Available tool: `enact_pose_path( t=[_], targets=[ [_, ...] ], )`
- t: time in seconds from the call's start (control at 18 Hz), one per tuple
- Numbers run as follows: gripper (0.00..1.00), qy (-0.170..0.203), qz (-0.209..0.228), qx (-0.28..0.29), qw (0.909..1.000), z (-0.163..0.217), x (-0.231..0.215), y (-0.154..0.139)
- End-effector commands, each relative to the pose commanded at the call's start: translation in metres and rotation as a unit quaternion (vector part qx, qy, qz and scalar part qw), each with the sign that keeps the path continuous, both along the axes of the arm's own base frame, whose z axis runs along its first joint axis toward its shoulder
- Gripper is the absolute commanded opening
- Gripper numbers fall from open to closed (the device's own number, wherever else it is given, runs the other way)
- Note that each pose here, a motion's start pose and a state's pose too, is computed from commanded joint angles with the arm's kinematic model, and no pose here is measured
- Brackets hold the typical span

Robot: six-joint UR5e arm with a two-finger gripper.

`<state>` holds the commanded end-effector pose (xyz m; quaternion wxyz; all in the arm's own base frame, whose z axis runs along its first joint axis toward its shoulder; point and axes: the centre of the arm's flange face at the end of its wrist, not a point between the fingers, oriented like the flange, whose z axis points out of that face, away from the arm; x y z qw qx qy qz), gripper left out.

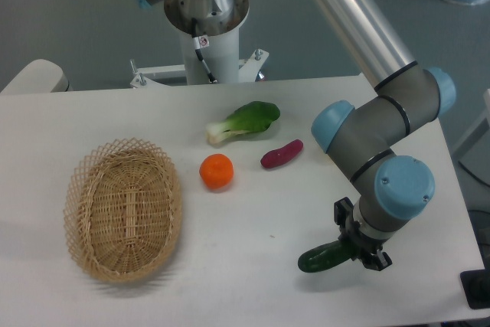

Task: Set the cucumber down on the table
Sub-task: 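Hold the green cucumber in the gripper and begin moving it, then lower the held cucumber toward the table beside the orange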

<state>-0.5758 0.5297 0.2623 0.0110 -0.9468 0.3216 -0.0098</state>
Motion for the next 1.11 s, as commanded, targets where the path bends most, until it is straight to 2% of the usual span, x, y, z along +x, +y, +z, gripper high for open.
enact_pose_path(
  t=[0.67, 0.94, 1.11],
  targets=[
    [0.27, -0.001, -0.005, 0.0, 1.0, 0.003, 0.002, -0.002],
    [0.27, -0.019, -0.01, -0.004, 0.9998, -0.009, 0.027, -0.013],
    [0.28, -0.018, -0.022, -0.002, 0.9996, -0.01, 0.043, -0.004]
  ],
)
